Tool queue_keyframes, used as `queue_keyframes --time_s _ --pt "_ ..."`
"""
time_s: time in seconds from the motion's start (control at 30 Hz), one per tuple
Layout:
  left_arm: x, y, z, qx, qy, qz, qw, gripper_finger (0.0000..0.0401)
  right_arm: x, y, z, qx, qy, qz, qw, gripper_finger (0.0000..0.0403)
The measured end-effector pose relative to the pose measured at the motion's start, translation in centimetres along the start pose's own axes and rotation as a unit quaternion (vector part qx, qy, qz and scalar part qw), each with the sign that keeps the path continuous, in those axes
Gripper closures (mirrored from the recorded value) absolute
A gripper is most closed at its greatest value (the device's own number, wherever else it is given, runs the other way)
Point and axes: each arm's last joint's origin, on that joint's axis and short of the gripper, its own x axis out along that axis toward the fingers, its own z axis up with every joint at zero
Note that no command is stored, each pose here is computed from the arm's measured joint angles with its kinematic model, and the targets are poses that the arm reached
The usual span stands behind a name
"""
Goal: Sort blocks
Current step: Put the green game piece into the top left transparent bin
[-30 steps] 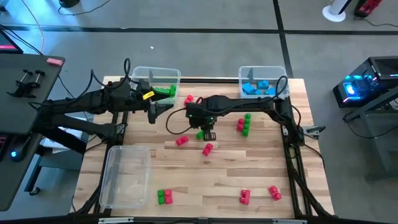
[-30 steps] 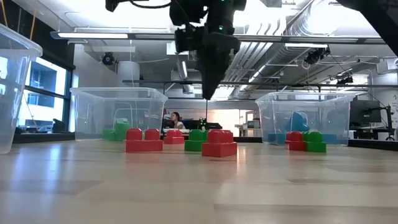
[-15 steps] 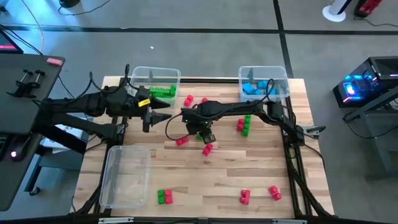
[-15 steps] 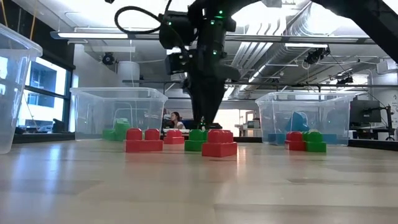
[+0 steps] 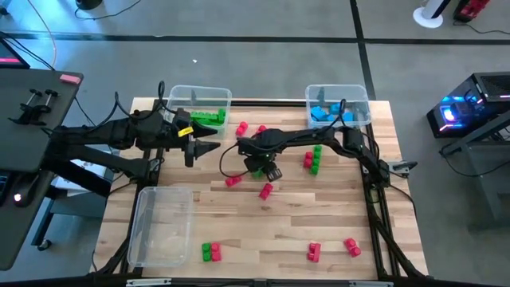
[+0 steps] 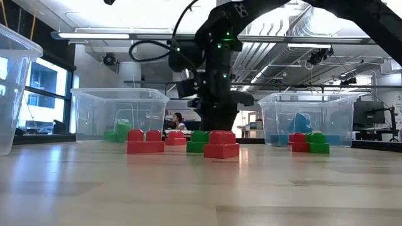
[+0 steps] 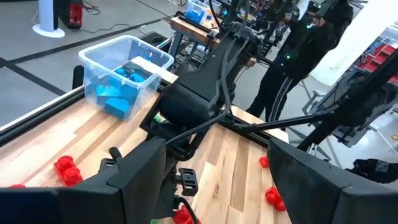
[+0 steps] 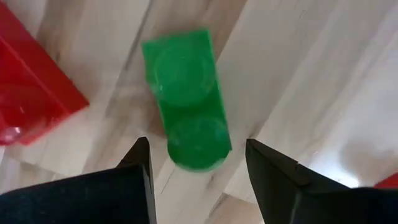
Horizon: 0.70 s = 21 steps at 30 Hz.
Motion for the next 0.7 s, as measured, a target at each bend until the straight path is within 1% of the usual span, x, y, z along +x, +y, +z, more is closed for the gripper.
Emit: queue_keyframes --time_s 0.13,0.2,0.33,0.47,0.6,0.7 --pt "0.0 0.0 0.0 0.0 0.0 0.0 1.0 0.0133 -0.1 0.3 0.7 -0.013 -0.014 -0.018 1.0 0.0257" --pt "0.0 0.0 0.0 0.0 0.0 0.0 1.0 0.0133 -0.2 0.2 0.9 -0.029 -0.019 -0.023 0.999 0.0257" --pt "0.0 0.0 0.0 0.0 0.0 0.0 1.0 0.0133 0.2 0.3 0.5 -0.063 -0.004 -0.024 0.998 0.0258" --pt "0.0 0.0 0.0 0.001 0.0 0.0 1.0 0.0133 0.6 0.4 0.2 -0.06 0.006 -0.028 0.998 0.0266" --pt "0.0 0.0 0.0 0.001 0.0 0.0 1.0 0.0133 0.8 0.4 0.2 -0.043 -0.004 -0.025 0.999 0.0273" --pt "0.0 0.0 0.0 0.001 0.0 0.001 1.0 0.0133 0.8 0.6 0.3 -0.048 -0.007 -0.022 0.999 0.0274"
